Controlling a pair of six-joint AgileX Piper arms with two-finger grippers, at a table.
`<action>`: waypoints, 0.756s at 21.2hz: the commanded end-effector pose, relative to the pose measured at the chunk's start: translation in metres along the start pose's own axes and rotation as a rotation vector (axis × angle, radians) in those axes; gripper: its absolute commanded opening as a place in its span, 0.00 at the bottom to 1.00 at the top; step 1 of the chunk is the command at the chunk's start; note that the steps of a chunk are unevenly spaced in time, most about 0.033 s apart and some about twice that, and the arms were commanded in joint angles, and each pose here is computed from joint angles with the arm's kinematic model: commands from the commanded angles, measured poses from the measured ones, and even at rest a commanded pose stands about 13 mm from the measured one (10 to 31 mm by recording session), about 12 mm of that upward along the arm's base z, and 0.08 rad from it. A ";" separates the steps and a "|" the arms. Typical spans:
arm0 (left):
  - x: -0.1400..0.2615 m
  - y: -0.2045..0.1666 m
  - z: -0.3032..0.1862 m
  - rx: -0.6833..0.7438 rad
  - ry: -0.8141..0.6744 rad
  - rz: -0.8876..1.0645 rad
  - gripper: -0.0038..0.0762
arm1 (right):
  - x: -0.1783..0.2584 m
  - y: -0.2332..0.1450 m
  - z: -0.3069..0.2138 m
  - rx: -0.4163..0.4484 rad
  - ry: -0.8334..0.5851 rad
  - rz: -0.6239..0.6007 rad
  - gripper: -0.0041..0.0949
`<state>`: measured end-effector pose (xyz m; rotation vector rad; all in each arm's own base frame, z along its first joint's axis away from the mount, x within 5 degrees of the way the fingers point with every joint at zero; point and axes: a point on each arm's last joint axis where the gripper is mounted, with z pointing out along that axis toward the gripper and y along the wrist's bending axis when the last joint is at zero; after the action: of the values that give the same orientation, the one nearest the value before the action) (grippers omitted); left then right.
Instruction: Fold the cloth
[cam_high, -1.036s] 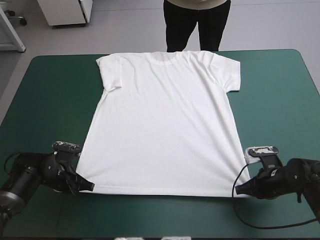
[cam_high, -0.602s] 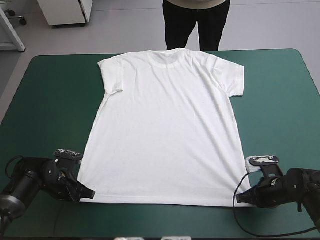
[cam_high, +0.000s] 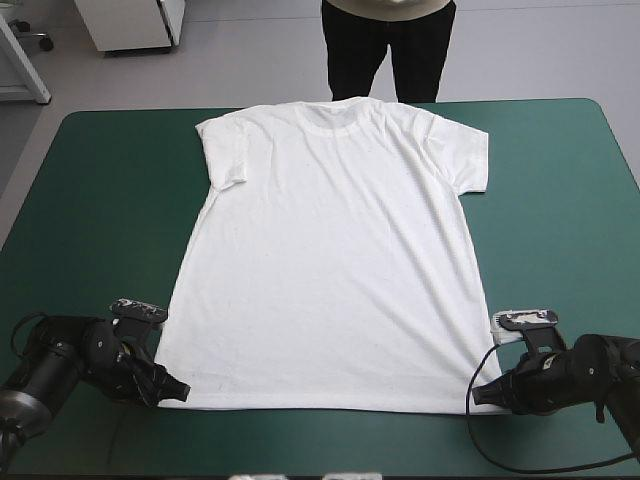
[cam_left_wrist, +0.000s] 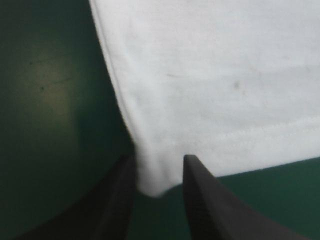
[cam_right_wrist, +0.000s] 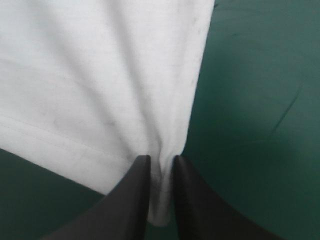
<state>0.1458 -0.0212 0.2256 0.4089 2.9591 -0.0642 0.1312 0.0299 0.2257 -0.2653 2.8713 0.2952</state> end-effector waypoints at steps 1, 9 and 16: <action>-0.007 0.000 -0.010 -0.003 -0.077 -0.016 0.54 | -0.013 0.002 -0.018 0.002 -0.065 -0.010 0.39; -0.080 0.010 -0.059 -0.047 -0.401 -0.092 0.57 | -0.077 0.008 -0.088 0.061 -0.447 -0.055 0.60; -0.175 0.025 -0.064 -0.056 -0.520 -0.112 0.57 | -0.125 0.001 -0.080 0.079 -0.401 -0.080 0.56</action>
<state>0.2836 -0.0361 0.2901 0.2279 2.6014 -0.0656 0.2182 0.0341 0.3206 -0.2706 2.5381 0.2145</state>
